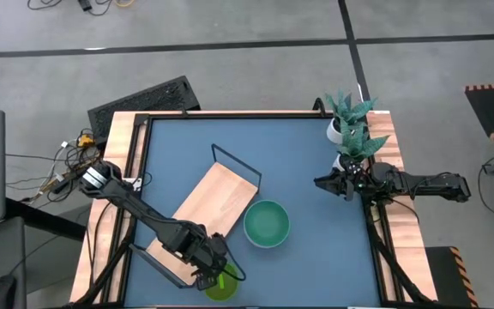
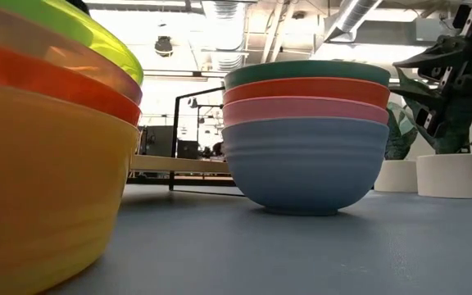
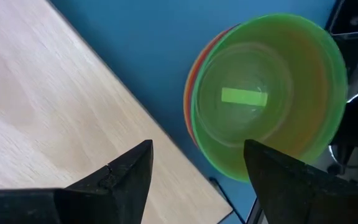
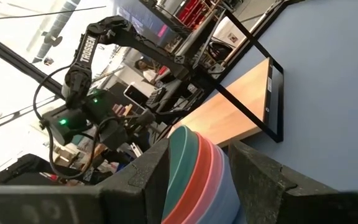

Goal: Place and stack bowls onto a shelf
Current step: Put the small green bowl on the shelf

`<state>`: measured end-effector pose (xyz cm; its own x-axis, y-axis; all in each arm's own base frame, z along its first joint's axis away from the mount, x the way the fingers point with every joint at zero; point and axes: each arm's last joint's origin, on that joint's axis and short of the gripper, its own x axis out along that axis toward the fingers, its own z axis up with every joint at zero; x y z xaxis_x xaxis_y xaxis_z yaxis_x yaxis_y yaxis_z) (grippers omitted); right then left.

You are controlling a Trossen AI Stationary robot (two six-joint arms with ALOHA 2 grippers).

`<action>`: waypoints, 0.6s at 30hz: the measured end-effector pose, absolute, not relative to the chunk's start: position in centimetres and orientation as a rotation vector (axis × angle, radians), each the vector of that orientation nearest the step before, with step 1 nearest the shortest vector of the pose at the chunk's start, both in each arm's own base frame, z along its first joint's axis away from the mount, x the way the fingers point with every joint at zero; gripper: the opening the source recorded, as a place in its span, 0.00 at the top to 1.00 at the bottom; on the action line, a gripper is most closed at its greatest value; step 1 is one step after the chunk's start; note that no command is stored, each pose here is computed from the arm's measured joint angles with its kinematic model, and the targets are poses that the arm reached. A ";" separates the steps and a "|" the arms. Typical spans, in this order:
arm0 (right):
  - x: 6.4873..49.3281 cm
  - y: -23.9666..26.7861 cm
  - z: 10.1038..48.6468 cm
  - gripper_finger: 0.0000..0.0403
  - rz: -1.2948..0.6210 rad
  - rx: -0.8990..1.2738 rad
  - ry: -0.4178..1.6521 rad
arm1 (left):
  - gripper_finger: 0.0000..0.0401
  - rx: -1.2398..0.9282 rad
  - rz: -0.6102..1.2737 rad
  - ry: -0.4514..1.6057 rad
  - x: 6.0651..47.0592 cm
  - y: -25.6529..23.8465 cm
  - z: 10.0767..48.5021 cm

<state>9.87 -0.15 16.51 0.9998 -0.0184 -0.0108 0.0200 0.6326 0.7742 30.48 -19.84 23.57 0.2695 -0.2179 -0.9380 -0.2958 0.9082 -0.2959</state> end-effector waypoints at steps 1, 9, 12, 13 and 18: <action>9.9 -0.1 16.5 0.53 -0.022 0.886 0.002 | 0.41 -0.460 0.056 1.310 30.4 -19.9 23.5; 9.9 -0.1 16.5 0.53 -0.019 0.883 0.004 | 0.42 -0.487 0.029 1.304 31.2 -20.7 22.4; 9.9 -0.1 16.5 0.53 -0.017 0.883 0.005 | 0.42 -0.489 0.022 1.328 31.5 -21.0 21.6; 9.9 -0.1 16.5 0.53 -0.016 0.883 0.005 | 0.42 -0.489 0.023 1.327 31.5 -21.1 21.5; 9.9 -0.1 16.5 0.53 -0.016 0.883 0.006 | 0.42 -0.478 0.030 1.331 31.4 -21.0 21.5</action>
<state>9.88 -0.13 16.51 0.9999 -0.0114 -0.0115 0.0162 0.6350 0.7723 31.40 -20.98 21.51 0.2521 -0.2473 -0.9355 -0.2893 0.9033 -0.3168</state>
